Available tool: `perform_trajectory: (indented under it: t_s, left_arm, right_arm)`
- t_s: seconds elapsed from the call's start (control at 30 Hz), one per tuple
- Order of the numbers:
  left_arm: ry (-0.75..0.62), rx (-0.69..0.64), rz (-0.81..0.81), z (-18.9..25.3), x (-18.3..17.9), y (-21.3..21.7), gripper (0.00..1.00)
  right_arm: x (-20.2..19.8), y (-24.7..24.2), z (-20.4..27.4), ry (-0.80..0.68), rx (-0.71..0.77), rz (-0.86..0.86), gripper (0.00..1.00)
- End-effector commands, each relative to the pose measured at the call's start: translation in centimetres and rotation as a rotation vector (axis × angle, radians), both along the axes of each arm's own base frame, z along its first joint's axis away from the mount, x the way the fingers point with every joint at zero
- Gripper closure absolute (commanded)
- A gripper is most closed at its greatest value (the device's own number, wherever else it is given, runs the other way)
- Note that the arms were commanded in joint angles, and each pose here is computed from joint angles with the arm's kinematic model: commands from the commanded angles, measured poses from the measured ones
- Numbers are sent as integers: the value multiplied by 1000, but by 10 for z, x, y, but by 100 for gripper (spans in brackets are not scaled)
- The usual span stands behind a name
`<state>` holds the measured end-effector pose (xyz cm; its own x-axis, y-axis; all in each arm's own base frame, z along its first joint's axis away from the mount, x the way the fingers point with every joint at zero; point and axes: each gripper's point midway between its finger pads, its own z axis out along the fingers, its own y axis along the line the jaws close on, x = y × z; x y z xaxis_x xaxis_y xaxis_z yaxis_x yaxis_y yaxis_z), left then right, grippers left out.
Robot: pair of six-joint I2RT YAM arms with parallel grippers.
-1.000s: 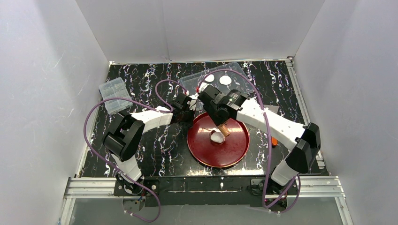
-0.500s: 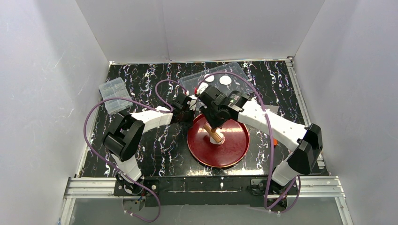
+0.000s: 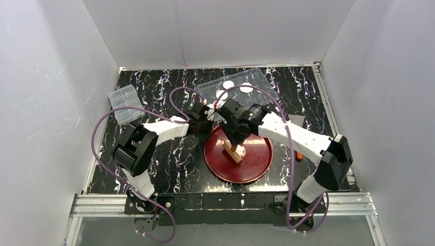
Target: Roll out the dumpling wrappers from the dough
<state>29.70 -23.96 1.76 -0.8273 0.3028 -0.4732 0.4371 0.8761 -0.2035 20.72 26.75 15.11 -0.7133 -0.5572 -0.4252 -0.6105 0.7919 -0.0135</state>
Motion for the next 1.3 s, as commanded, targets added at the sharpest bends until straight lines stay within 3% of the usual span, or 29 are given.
perform_trajectory:
  t_s: [0.0,0.23,1.27]
  left_arm:
    - [59,111,2,-19,-17,25,100]
    - [69,108,1,-20,-18,23,100]
    - [61,101,3,-17,-16,23,100]
  right_arm:
    - [11,-9,9,-46,-28,-30,99]
    - [26,-9,47,-125,15,-32,99]
    - [3,-37,-36,27,-179,-65,99]
